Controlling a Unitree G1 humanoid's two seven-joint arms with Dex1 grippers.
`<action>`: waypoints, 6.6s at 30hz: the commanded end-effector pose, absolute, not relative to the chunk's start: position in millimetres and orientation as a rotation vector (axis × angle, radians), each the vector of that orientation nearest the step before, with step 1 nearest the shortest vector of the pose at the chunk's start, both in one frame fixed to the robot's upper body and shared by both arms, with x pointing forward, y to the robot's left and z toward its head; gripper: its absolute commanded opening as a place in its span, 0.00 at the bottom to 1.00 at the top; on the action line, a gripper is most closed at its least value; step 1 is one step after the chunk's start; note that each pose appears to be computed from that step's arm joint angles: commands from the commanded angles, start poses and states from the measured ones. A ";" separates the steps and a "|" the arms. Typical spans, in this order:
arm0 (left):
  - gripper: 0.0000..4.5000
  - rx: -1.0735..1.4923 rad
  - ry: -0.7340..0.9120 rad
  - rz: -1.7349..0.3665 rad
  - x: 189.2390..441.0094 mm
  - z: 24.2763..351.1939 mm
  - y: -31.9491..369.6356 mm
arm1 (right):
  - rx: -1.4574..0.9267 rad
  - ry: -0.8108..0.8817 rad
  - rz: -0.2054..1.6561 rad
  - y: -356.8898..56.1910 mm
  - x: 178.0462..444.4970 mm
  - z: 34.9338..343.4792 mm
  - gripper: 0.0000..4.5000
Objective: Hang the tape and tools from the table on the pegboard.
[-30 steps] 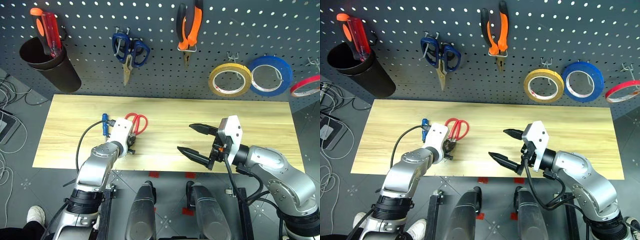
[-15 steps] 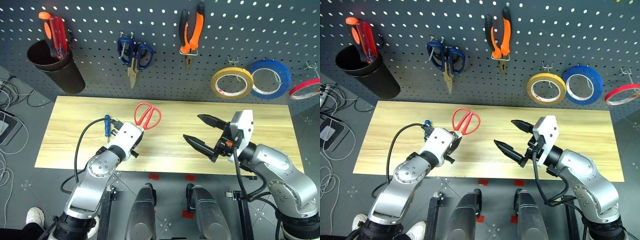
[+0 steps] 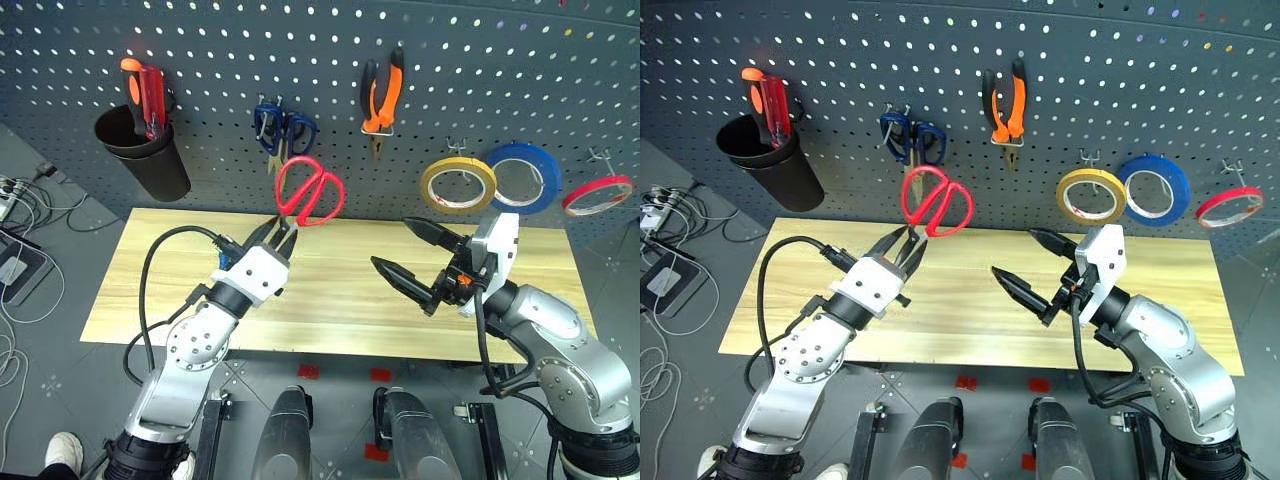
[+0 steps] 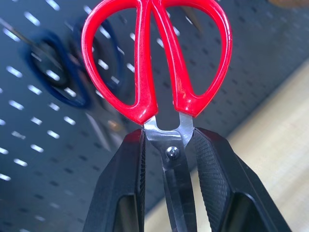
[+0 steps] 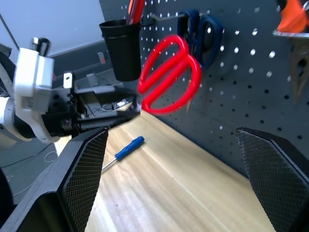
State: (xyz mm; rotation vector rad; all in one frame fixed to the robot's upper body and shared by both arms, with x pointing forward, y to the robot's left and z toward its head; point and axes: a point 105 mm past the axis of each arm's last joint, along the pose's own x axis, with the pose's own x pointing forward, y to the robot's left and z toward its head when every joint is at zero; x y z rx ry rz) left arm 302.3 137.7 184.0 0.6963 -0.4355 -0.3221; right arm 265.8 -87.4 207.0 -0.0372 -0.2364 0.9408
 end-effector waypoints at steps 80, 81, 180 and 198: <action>0.99 0.010 0.406 0.072 355.5 103.7 285.4 | -0.113 -0.186 1.237 -35.7 252.1 215.9 1.00; 0.99 0.016 0.411 0.064 357.2 103.2 285.1 | -0.111 -0.182 1.235 -35.8 252.3 215.5 1.00; 0.99 0.397 -0.524 0.214 357.3 313.4 225.5 | -0.024 -0.447 0.945 -61.8 275.3 264.4 1.00; 0.99 0.166 -0.060 -0.290 324.0 162.7 139.5 | -0.231 -0.096 0.231 -150.0 290.2 178.4 1.00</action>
